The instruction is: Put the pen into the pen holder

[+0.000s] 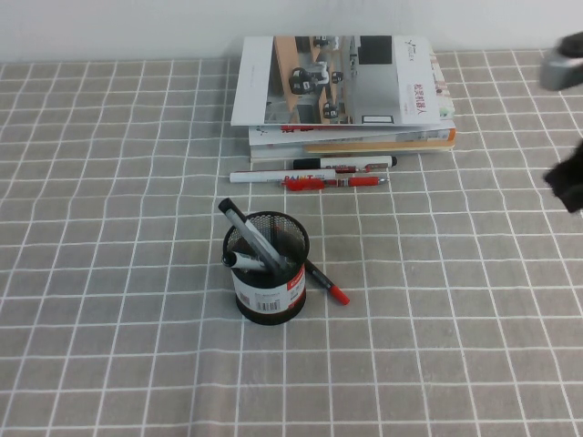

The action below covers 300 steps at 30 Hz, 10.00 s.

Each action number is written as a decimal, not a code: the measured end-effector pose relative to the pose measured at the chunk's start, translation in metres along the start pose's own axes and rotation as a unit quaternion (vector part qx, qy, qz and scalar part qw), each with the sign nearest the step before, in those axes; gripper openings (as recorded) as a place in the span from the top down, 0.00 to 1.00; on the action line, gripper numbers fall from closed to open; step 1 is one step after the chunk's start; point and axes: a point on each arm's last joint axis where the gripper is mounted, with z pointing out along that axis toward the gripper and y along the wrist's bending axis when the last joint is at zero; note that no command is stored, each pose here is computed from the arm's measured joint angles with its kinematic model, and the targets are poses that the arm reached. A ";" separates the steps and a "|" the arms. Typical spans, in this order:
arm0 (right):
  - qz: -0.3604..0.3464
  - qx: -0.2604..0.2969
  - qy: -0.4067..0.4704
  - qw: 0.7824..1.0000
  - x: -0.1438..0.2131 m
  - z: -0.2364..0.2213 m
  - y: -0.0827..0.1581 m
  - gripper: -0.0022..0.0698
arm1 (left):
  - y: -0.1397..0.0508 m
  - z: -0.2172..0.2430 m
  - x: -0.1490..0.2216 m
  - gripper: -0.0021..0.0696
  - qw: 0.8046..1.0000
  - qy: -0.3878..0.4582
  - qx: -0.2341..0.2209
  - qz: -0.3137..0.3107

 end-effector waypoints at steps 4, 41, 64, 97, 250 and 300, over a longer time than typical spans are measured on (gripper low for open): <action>-0.043 0.045 0.021 0.998 -0.039 0.027 0.013 0.99 | 0.000 0.000 0.000 0.98 1.000 0.000 0.000 0.000; -0.247 -0.035 0.107 0.962 -0.090 0.175 0.166 0.58 | 0.000 0.000 0.000 0.98 1.000 0.000 0.000 0.000; -0.250 -0.041 0.125 0.959 -0.087 0.192 0.170 0.61 | 0.000 0.000 0.000 0.98 1.000 0.000 0.000 0.000; -0.206 -0.008 0.112 0.972 -0.093 0.192 0.166 0.91 | 0.000 0.000 0.000 0.98 1.000 0.000 0.000 0.000; -0.141 -0.103 -0.408 0.896 0.203 0.027 0.080 0.99 | 0.000 0.000 0.000 0.98 1.000 0.000 0.000 0.000; 0.164 0.127 -0.441 0.873 0.285 0.079 0.017 0.99 | 0.000 0.000 0.000 0.98 1.000 0.000 0.000 0.000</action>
